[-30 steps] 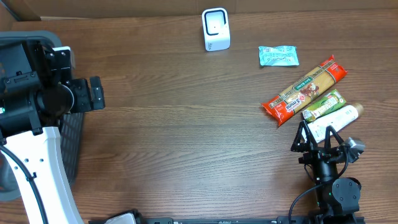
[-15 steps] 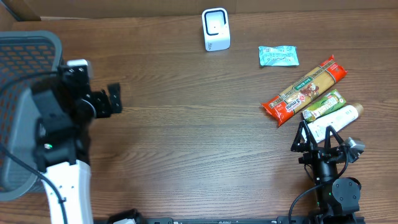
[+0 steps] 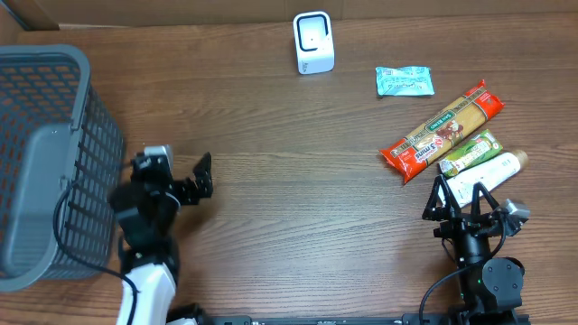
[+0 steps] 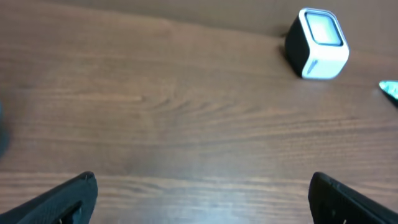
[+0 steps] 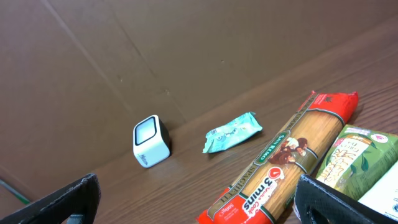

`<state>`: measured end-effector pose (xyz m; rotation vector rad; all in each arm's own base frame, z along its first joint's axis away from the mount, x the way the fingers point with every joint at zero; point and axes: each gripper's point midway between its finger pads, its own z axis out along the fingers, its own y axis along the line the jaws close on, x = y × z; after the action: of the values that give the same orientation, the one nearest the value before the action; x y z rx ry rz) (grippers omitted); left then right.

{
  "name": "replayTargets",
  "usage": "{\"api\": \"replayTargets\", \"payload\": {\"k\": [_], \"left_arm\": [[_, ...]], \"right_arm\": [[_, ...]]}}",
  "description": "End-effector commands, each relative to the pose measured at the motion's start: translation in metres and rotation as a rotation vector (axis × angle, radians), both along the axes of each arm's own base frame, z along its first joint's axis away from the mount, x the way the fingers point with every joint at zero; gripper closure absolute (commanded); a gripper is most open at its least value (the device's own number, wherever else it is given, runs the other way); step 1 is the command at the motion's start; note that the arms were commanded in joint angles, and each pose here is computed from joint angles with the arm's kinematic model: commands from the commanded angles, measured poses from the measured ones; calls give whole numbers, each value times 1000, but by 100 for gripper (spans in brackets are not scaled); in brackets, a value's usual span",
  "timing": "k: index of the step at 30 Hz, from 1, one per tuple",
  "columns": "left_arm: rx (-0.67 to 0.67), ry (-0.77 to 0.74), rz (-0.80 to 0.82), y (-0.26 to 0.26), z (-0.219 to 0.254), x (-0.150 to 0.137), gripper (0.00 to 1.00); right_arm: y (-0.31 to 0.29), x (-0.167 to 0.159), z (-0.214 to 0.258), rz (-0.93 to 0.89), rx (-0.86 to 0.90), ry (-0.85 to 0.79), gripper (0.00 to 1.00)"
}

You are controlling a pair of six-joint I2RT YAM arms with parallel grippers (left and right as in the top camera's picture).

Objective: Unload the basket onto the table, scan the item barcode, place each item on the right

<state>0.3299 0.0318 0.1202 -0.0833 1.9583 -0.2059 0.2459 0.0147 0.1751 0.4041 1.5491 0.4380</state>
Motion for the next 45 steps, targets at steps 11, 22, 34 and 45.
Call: {"api": "replayTargets", "payload": {"k": [11,22,34,45], "left_arm": [[-44,-38,28,-10,-44,-41,0],[-162,444,203,-5,-140,-103,1],[-161,519,222,-5,-152,-118,0],[-141,407,220,-1,-129,-103,0]], "right_arm": [[-2,0,-1,-10,0,-6,0],[-2,0,-1,-10,0,-6,0],[-2,0,-1,-10,0,-6,0],[-2,0,-1,-10,0,-6,0]]}}
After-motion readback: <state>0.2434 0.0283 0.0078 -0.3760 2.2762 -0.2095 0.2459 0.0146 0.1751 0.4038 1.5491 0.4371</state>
